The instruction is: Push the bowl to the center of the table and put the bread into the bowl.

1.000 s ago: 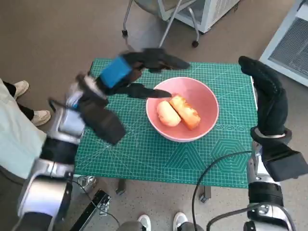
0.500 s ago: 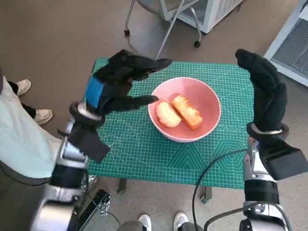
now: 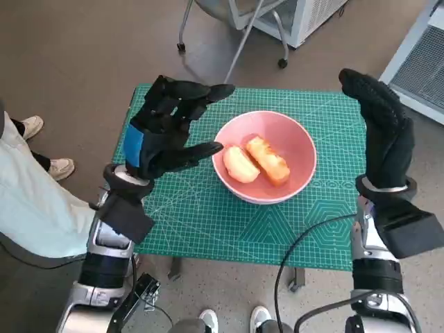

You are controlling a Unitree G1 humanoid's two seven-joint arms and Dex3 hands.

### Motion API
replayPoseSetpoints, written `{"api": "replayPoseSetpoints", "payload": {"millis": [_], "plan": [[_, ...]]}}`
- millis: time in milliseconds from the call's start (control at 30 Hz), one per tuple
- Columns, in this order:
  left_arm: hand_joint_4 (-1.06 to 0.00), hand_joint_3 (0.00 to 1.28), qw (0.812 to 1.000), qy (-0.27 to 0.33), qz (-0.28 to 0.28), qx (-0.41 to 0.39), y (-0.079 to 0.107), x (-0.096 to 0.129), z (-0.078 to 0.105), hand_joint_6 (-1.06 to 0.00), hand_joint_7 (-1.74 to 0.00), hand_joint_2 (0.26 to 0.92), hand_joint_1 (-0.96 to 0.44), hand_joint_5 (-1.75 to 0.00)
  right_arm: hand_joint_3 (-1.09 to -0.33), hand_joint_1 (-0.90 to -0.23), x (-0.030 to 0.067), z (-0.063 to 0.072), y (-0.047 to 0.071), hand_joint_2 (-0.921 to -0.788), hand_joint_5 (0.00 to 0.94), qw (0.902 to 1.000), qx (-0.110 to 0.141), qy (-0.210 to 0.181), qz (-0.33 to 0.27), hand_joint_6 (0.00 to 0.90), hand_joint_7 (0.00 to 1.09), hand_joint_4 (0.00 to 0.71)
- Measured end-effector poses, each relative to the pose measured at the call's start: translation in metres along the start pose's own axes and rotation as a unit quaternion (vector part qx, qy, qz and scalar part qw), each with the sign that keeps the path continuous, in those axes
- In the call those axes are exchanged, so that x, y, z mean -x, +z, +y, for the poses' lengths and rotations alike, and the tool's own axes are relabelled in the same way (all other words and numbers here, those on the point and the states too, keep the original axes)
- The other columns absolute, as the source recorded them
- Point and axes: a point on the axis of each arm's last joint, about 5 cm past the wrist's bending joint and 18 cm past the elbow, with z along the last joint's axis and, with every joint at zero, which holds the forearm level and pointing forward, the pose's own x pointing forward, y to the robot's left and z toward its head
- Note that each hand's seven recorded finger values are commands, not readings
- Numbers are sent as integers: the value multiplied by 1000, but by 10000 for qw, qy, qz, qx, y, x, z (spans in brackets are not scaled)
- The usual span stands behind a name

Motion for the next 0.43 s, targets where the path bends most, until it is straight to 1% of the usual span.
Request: {"api": "replayPoseSetpoints", "payload": {"millis": [433], "plan": [[-218, 102, 9997, -45, -15, 230, 20, 3, -56, -238, -1007, 913, 28, -766, -699, -595, -4, 6, 6, -921, 3, 10000, -2, 23, -16, 87, 745, 346]]}}
